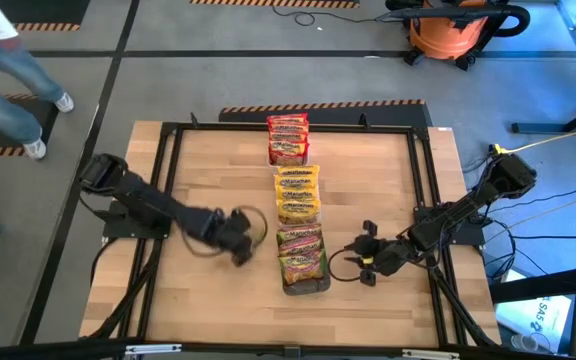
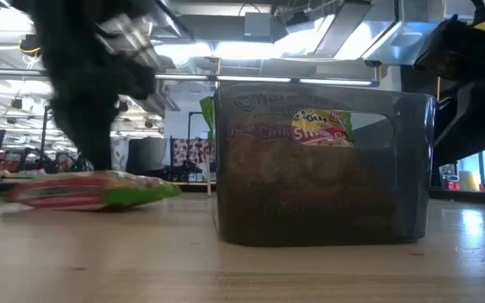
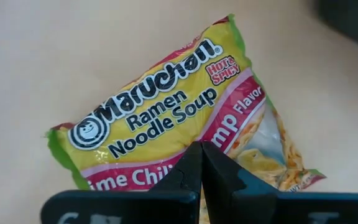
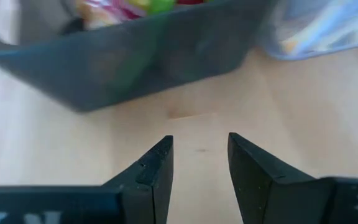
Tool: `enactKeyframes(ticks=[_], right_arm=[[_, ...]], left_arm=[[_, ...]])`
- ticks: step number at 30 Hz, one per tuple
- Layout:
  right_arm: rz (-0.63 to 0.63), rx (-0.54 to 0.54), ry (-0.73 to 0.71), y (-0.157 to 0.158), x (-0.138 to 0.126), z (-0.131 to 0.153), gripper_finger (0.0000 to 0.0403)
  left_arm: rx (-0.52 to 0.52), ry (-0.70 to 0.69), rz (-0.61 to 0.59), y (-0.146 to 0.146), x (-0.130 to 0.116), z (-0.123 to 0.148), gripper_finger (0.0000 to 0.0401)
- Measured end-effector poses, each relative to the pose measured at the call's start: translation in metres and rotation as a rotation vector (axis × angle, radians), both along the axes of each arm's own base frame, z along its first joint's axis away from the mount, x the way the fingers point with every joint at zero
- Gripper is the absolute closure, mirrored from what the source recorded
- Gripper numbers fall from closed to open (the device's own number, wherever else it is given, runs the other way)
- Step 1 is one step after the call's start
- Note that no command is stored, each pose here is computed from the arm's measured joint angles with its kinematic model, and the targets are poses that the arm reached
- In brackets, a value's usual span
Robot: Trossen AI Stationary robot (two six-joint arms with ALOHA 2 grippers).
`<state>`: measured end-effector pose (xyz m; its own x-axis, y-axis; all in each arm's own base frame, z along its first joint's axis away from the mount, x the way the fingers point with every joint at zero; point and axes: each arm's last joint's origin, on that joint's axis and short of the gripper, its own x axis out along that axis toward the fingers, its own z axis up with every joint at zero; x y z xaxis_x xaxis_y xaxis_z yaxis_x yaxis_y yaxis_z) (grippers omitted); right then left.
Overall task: Sort Maruchan noodles
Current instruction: Put the green noodle pack into the black bin
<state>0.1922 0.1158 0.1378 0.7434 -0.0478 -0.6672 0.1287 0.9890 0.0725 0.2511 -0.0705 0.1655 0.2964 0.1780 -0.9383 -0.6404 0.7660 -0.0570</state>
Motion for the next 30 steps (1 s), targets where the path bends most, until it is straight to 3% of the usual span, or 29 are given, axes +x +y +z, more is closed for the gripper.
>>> enactKeyframes(ticks=[8, 17, 23, 30], right_arm=[[0.166, 0.236, -0.003, 0.025, -0.003, 0.003, 0.0276], [0.174, 0.366, -0.056, 0.054, -0.012, 0.001, 0.0276], [0.195, 0.389, -0.064, 0.071, -0.008, 0.008, 0.0276], [0.226, 0.382, -0.093, 0.078, -0.003, 0.017, 0.0276]], left_arm=[[-0.090, -0.195, -0.241, -0.083, -0.005, -0.009, 0.0401], [-0.161, -0.315, -0.307, -0.140, 0.007, -0.026, 0.0401], [-0.150, -0.369, -0.317, -0.172, 0.027, -0.019, 0.0401], [-0.092, -0.494, -0.164, -0.183, 0.057, -0.013, 0.0401]])
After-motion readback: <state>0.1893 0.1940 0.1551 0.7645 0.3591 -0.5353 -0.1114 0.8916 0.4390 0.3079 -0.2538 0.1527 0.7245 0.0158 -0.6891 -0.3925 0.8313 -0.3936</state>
